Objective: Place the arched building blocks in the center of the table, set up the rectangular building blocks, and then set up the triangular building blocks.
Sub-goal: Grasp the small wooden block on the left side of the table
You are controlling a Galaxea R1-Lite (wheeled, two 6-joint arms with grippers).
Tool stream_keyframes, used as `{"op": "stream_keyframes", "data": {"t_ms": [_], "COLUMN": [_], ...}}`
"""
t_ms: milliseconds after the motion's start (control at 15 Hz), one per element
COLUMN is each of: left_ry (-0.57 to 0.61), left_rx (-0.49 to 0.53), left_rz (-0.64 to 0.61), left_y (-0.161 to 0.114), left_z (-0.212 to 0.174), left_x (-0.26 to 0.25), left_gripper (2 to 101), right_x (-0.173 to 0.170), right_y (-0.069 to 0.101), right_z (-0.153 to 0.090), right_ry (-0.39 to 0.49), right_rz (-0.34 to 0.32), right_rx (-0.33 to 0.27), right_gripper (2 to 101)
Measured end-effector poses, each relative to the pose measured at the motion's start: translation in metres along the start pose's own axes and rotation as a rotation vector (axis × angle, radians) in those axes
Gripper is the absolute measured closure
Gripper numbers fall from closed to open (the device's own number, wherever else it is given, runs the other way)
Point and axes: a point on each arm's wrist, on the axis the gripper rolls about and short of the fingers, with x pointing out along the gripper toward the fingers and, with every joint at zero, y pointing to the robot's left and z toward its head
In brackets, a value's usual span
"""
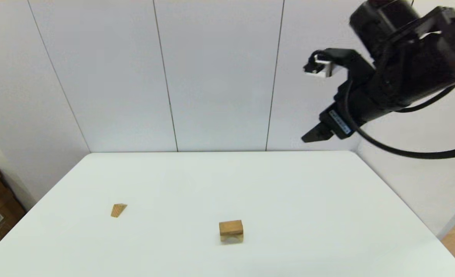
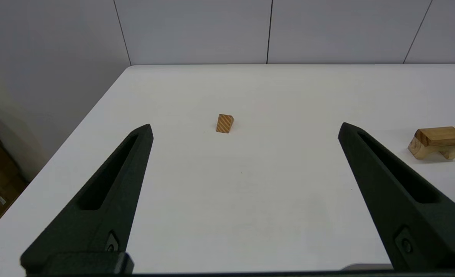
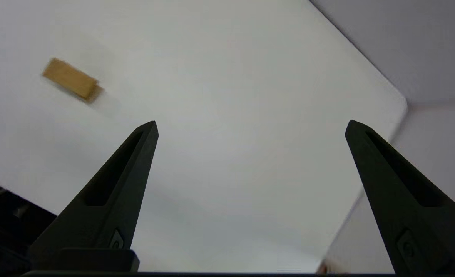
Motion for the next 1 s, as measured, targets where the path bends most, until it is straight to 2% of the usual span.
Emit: {"op": "stream_keyframes", "data": {"t_ms": [267,400,467,600,733,1000], "left_ry": [0.0,0.0,0.0,0.0,0.0,0.0], "left_rx": [0.0,0.0,0.0,0.0,0.0,0.0], "left_rz": [0.0,0.0,0.0,0.0,0.0,0.0], "left_y": [0.0,0.0,0.0,0.0,0.0,0.0], "left_z": [0.0,0.0,0.0,0.0,0.0,0.0], "left_x": [0.0,0.0,0.0,0.0,0.0,0.0], "left_gripper": [5.4,5.4,5.4,5.4,5.4,5.4], "right_x": [-0.042,-0.06,-0.068,-0.076,-0.078,-0.084], "right_y": [-0.053,-0.071,-0.074,-0.072,-0.063,-0.029], "right_z": [-0.045,-0.071,-0.084,-0.107,-0.129,-0.175], "right_ry": [0.031,0.062,0.077,0.094,0.08,-0.045], "right_rz": [-0.163,-0.24,-0.266,-0.3,-0.326,-0.347], "right_rx": [0.167,0.251,0.285,0.329,0.346,0.348], "right_gripper": [5.5,5.3,5.2,5.2,5.2,5.2]}}
